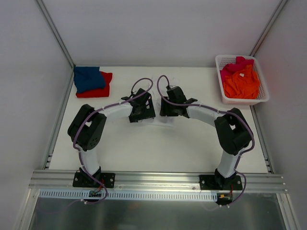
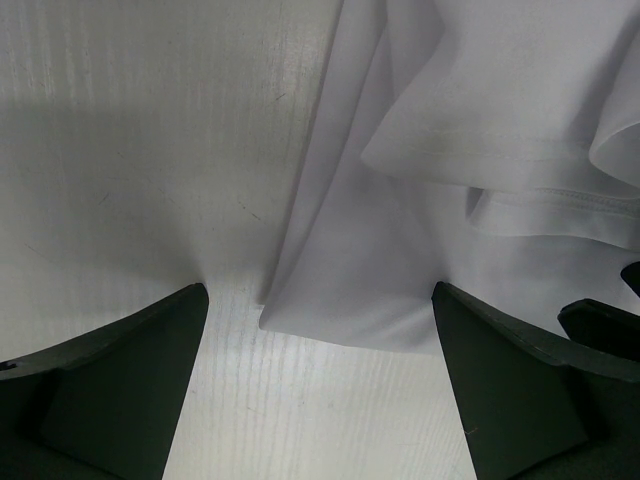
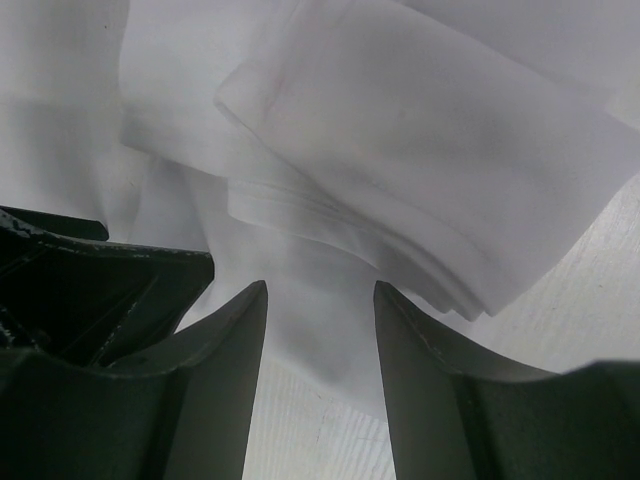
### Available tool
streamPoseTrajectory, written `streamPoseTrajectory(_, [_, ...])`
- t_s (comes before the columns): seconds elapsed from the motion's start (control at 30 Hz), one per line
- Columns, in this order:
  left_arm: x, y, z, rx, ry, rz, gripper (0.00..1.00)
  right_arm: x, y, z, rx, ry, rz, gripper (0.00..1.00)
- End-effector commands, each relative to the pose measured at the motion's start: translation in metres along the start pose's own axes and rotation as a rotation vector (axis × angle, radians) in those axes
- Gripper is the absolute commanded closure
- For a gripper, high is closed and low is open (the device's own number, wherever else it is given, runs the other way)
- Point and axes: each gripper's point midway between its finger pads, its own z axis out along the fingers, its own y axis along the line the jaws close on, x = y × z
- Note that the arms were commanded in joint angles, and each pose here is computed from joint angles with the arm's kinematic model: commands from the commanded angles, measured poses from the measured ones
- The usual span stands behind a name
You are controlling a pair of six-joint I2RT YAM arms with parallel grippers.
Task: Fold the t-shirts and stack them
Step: Fold the tshirt
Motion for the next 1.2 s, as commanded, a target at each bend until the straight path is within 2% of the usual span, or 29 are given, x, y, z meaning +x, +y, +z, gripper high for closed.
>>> streamPoseTrajectory(0.0, [0.035, 0.020, 0.010, -0.075, 0.119, 0.027, 0.02, -0.007, 0.009, 0.003, -0.034, -0.024, 0.000, 0.50])
streamPoseTrajectory(0.63, [0.037, 0.022, 0.009, -0.083, 0.119, 0.028, 0.02, 0.004, 0.002, 0.024, -0.022, 0.003, 0.014, 0.52])
streamPoseTrajectory(1.17, [0.055, 0.021, 0.015, -0.092, 0.156, 0.047, 0.03, -0.037, -0.016, 0.035, 0.004, -0.054, 0.015, 0.52])
